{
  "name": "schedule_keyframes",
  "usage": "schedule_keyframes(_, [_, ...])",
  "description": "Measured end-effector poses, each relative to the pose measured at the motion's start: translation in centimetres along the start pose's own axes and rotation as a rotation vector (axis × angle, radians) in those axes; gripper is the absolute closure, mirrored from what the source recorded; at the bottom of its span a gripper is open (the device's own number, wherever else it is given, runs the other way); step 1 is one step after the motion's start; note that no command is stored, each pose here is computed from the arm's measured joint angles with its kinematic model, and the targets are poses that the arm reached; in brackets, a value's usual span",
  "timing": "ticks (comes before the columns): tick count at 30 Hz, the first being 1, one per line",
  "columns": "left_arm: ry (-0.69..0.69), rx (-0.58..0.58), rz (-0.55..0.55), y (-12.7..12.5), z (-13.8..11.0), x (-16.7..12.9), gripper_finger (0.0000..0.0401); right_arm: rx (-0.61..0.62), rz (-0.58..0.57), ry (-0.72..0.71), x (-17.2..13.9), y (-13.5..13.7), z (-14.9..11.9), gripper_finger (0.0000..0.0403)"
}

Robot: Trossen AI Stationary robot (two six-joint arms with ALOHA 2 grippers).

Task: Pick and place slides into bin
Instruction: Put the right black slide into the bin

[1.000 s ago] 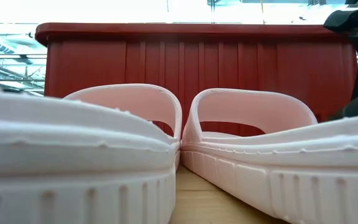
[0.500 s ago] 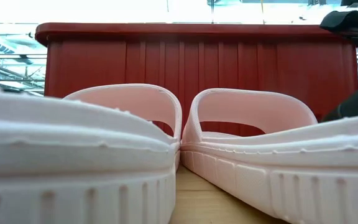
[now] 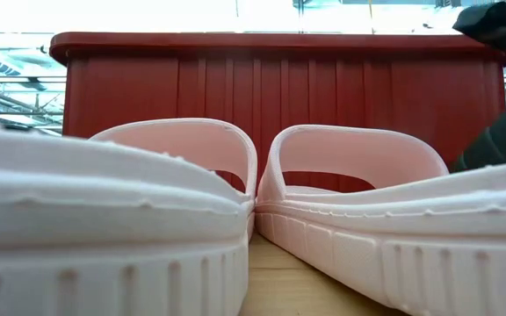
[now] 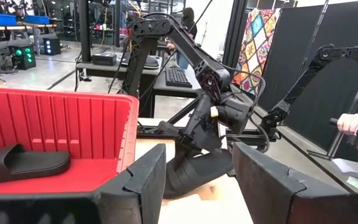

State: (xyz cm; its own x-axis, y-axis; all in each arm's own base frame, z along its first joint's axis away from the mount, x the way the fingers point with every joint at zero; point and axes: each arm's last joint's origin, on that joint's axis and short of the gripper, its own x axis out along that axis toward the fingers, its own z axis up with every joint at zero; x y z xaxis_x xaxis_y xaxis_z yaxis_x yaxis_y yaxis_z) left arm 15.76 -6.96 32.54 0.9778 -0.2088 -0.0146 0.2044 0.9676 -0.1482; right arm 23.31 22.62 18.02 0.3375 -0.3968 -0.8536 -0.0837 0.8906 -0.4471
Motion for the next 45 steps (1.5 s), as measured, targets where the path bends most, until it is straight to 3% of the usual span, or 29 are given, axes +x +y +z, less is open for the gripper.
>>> schedule_keyframes(15, [0.0, 0.012, 0.002, 0.0, 0.0, 0.0, 0.0215, 0.045, 0.099, -0.142, -4.6, -3.7, 0.1, 0.0398])
schedule_keyframes(31, [-0.01, 0.026, 0.046, 0.1, 0.1, 0.0, 0.0215, -0.029, 0.16, -0.49, -7.2, -7.5, 3.5, 0.0397])
schedule_keyframes(35, [-0.032, 0.021, 0.084, 0.2, 0.2, 0.0, 0.0215, -0.046, 0.145, -0.557, -7.3, -7.9, 4.4, 0.0397])
schedule_keyframes(42, [-0.044, 0.085, 0.18, 0.6, 0.4, 0.0, 0.0215, -0.057, -0.077, -0.605, -7.2, -9.5, 5.3, 0.0397])
schedule_keyframes(45, [-0.067, 0.091, 0.205, 1.0, 0.7, -0.2, 0.0215, -0.021, -0.114, -0.626, -7.3, -10.8, 5.7, 0.0397])
